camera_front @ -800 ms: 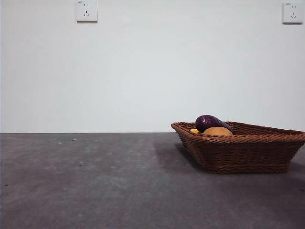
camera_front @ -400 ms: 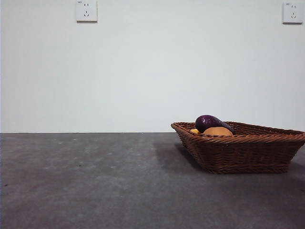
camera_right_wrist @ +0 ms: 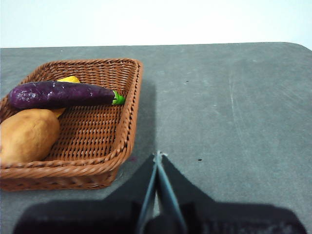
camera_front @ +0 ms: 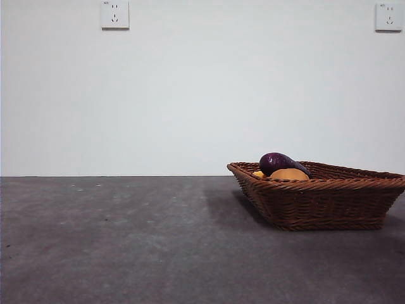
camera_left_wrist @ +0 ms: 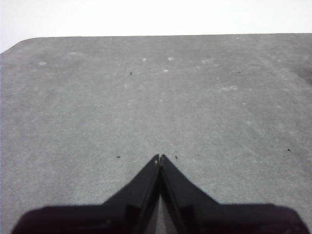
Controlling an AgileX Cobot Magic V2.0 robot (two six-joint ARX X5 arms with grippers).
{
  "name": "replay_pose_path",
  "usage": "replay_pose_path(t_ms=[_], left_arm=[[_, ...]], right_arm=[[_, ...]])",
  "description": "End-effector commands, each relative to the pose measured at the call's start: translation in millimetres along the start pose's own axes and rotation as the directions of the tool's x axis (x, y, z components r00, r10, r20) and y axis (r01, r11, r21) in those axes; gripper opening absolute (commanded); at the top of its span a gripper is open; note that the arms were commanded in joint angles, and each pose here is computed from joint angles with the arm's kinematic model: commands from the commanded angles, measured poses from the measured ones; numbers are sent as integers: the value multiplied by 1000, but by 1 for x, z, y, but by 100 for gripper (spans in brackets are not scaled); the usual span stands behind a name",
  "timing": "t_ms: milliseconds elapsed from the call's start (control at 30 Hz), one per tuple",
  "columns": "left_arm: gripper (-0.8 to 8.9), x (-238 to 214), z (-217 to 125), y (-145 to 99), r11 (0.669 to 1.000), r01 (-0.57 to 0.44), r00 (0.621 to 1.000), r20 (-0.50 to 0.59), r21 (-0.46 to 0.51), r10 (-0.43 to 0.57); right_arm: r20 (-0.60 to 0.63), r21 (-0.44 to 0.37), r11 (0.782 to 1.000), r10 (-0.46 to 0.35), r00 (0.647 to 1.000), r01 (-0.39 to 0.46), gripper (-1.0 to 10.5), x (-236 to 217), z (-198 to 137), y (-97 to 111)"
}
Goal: Help me put the vegetables on the table into the basket
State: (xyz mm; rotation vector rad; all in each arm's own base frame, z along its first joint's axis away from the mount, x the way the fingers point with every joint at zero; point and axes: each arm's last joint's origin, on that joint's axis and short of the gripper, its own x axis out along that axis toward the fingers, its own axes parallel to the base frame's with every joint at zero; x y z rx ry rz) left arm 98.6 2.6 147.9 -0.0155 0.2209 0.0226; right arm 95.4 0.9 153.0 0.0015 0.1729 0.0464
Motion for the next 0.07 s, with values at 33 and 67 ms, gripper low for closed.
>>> replay_pose_path(t_ms=[33, 67], left_arm=[[-3, 1, -3, 0, 1000, 3, 1000, -7, -6, -3], [-3, 1, -3, 0, 1000, 3, 1000, -7, -6, -3]], right_arm=[[-5, 11, 1000, 0, 1000, 0, 1, 1, -2, 0], [-5, 11, 1000, 0, 1000, 0, 1, 1, -2, 0]])
